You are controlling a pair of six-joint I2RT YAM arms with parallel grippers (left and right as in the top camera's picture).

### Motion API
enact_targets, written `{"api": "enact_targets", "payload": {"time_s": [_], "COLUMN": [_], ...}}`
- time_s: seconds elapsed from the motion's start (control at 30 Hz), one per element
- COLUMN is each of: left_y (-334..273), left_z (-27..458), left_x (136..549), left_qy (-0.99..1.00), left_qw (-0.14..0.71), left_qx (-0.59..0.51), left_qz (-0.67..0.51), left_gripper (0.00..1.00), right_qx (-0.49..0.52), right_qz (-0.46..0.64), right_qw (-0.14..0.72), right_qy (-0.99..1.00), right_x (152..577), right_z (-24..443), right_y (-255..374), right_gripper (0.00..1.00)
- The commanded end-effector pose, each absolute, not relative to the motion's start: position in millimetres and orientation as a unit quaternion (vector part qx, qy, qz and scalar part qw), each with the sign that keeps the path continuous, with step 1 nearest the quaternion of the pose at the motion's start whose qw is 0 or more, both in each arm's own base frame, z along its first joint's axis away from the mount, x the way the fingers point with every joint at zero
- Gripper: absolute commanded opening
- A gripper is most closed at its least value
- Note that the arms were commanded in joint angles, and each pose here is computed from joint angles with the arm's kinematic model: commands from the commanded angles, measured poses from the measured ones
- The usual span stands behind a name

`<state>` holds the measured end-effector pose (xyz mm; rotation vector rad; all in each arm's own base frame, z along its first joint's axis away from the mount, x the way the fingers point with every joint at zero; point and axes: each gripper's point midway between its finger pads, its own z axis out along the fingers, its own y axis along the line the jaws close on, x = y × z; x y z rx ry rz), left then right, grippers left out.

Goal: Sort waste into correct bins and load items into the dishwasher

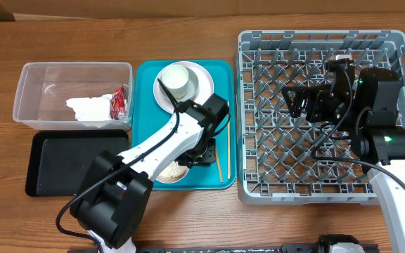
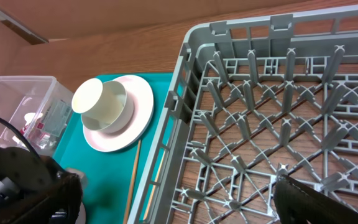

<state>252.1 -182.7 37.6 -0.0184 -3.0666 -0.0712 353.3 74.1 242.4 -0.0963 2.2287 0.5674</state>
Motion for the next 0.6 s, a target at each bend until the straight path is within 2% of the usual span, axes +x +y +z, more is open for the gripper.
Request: {"api": "enact_targets", "payload": {"time_s": [0.0,0.13,0.33,0.57], "left_y": [-176.6,-176.8,-177.9,-180.5], "left_z": [33.3,32.6,40.8,138.4], "left_x": [249.2,249.4,247.7,267.1], "left_qy": [-0.999,-0.999,-0.999,-0.996], "left_qw": [0.033,0.032,0.035,-0.059], "left_qx": [0.005,0.005,0.003,-0.025], "left_qz": [-0.030,-0.030,-0.024,0.066], "left_gripper": [0.26,0.04,0.04,0.04], "right_qx": [-0.042,-0.041,-0.042,-0.042], "right_qz": [0.229,0.229,0.229,0.229], "right_qw": [0.425,0.425,0.425,0.425], "right_qy": [0.875,0.875,0.875,0.875], "right_x": [356.1,356.0,356.0,356.0], "right_z": [259.0,258.9,258.9,259.0], "right_y": [74.5,74.6,74.6,74.6], "right_gripper": [1.00,1.00,1.00,1.00]}}
